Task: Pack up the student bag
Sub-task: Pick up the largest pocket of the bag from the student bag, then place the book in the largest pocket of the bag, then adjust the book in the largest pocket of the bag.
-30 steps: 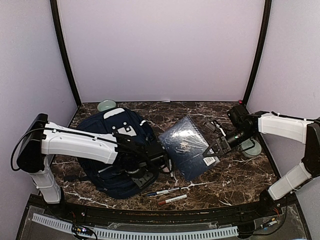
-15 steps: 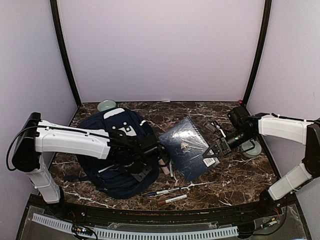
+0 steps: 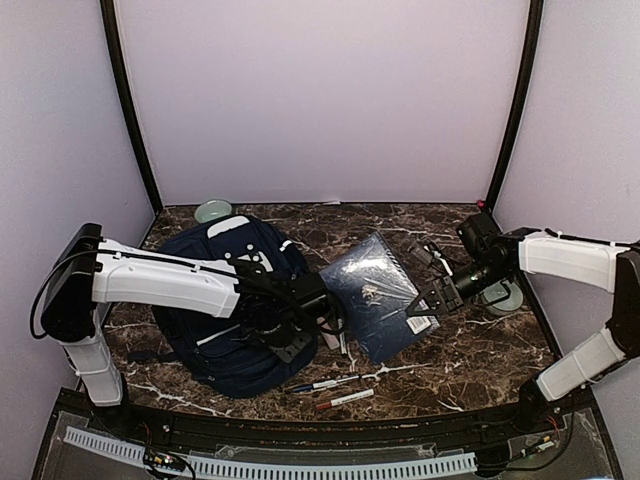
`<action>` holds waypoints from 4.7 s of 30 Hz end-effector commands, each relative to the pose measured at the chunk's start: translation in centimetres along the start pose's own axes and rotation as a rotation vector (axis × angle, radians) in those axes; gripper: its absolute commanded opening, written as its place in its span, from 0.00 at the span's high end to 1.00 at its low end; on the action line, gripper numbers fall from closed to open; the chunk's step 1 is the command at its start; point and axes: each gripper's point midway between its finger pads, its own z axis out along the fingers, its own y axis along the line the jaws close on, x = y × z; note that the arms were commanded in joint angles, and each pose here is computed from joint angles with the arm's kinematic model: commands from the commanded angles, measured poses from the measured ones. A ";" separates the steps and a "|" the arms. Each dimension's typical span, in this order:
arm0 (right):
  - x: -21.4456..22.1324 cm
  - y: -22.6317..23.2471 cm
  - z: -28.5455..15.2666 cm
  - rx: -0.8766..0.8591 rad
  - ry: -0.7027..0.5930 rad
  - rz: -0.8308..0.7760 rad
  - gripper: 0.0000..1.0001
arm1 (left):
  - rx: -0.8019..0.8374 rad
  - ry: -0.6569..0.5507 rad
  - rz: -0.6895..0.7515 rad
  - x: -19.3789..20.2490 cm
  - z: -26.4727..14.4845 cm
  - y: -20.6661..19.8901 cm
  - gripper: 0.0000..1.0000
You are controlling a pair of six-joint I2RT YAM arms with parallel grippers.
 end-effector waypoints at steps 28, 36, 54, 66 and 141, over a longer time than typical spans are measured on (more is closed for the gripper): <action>-6.0 6.9 -4.2 -0.083 -0.054 -0.208 1.00 | -0.096 -0.208 -0.032 -5.3 -9.9 4.7 1.00; -3.4 7.2 -2.8 -0.190 -0.035 -0.153 1.00 | -0.110 -0.350 -0.038 -7.2 -14.5 7.4 1.00; -0.3 9.8 8.6 -0.421 0.332 0.001 1.00 | -0.050 -0.483 -0.153 -7.3 -17.5 9.0 1.00; -3.9 11.0 16.2 -0.485 0.405 0.196 1.00 | 0.045 -0.521 -0.193 -7.1 -18.2 8.1 1.00; -2.3 5.9 16.3 0.270 0.426 -0.887 0.93 | 0.127 -0.597 -0.263 -1.5 -18.9 7.3 1.00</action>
